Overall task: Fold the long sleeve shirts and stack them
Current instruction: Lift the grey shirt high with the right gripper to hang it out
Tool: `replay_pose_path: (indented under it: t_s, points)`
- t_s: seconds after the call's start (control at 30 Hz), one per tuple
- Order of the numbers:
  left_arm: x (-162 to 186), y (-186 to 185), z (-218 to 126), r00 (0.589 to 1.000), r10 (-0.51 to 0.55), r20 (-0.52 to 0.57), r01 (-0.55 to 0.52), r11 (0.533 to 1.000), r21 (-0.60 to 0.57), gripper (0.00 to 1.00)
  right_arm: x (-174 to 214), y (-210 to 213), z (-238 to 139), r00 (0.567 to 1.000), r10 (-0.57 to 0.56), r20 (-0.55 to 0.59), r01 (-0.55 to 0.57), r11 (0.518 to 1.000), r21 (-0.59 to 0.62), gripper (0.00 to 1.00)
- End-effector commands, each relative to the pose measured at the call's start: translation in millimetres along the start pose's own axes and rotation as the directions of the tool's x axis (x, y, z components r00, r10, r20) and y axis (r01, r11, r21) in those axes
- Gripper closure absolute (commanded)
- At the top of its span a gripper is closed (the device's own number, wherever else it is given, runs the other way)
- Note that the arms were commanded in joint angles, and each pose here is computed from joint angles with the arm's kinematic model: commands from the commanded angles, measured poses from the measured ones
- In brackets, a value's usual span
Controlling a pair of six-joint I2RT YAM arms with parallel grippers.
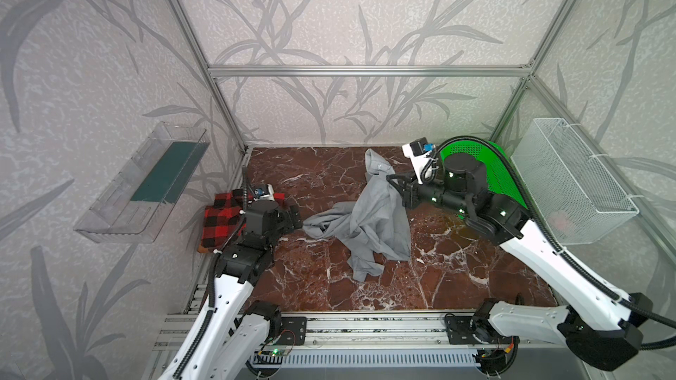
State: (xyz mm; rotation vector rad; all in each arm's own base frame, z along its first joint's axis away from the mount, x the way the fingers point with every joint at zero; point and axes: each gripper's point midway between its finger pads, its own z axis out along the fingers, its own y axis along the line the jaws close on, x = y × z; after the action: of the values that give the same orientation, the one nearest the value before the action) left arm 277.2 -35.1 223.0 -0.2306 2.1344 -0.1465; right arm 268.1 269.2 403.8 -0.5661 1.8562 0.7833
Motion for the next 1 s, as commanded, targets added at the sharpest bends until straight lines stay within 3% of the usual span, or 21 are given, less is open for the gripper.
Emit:
replay_pose_path:
  t_s: [0.0,0.13,0.27,0.5,0.63,0.8,0.97]
  points:
    - [-2,-39,-4,0.997,0.072,0.016,-0.073,0.978,0.196,0.03,-46,-2,-48,0.995,-0.012,0.099,0.007,0.999,0.047,1.00]
    - [-1,-56,-6,0.995,0.100,0.003,-0.097,0.958,0.269,0.03,-111,-1,-107,0.957,-0.063,0.284,0.025,0.991,0.134,1.00]
    - [-1,-79,-9,0.986,0.169,-0.003,-0.159,0.932,0.327,0.02,-162,-7,-161,0.890,-0.104,0.444,-0.014,0.967,0.254,1.00]
    - [19,-132,-10,0.943,0.332,0.000,-0.297,0.843,0.450,0.02,-192,-36,-214,0.824,-0.141,0.548,-0.145,0.884,0.445,1.00]
    - [39,-182,-10,0.892,0.448,0.062,-0.405,0.727,0.554,0.01,-193,-33,-222,0.818,-0.134,0.559,-0.153,0.887,0.436,1.00]
    - [97,-240,-21,0.776,0.624,0.092,-0.507,0.529,0.680,0.01,-193,-32,-220,0.834,-0.144,0.533,-0.132,0.886,0.445,1.00]
    - [132,-288,-42,0.686,0.696,0.212,-0.618,0.404,0.674,0.01,-189,-34,-214,0.844,-0.146,0.516,-0.122,0.885,0.449,1.00]
